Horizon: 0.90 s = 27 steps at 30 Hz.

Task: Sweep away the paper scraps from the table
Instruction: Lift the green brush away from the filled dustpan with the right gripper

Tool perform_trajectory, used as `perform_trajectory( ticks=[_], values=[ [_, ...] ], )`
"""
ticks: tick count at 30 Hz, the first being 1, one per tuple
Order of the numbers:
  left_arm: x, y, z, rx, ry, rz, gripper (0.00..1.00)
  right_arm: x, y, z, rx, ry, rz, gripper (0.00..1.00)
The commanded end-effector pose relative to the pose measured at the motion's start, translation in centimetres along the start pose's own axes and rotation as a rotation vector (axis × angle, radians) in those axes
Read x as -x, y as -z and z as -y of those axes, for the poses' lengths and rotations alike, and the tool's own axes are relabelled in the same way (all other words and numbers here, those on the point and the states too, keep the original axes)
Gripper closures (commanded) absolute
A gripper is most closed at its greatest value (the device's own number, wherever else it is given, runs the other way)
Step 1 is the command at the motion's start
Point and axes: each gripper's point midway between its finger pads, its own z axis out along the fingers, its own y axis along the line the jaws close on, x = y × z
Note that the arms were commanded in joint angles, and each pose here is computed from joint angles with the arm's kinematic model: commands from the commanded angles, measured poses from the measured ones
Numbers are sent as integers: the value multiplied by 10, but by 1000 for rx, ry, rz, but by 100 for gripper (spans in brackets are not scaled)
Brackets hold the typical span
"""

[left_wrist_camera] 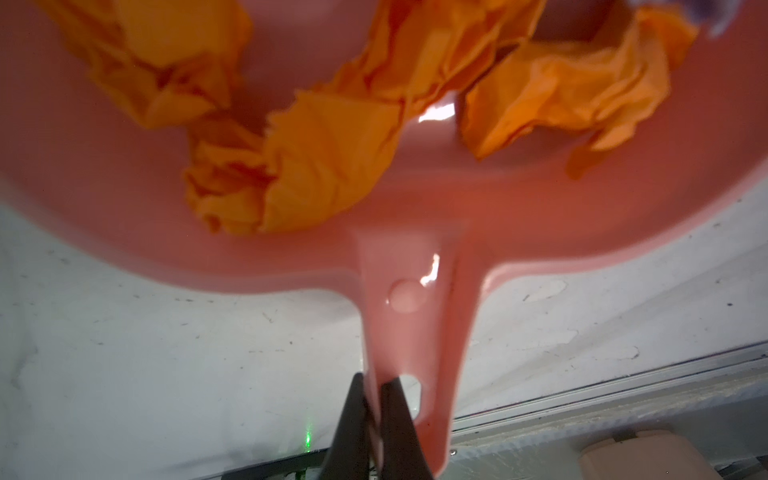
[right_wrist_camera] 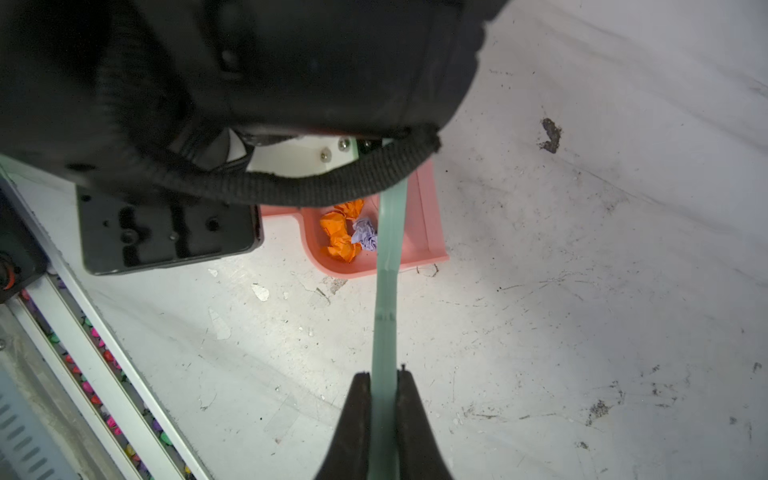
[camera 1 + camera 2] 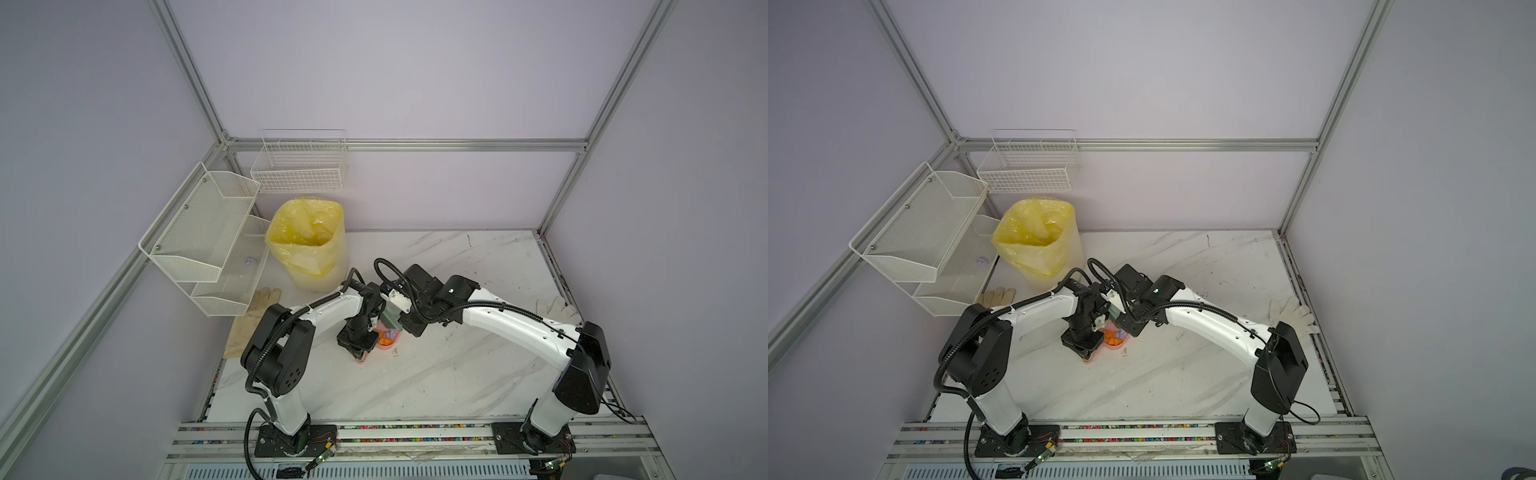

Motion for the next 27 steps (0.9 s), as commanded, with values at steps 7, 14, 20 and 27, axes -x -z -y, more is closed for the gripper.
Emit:
perform_trajectory(
  ticks=[7, 14, 20, 27],
  values=[
    [27, 20, 3, -13, -5, 112, 100, 17, 17, 12, -49, -79, 79, 100],
    [30, 39, 6, -26, 2, 168, 100, 19, 37, 76, -118, -279, 163, 100],
    [36, 57, 9, -39, 9, 245, 100, 21, 57, 104, -133, -377, 255, 100],
    [46, 71, 18, -79, 5, 286, 100, 14, 57, 124, -229, -474, 257, 100]
  ],
)
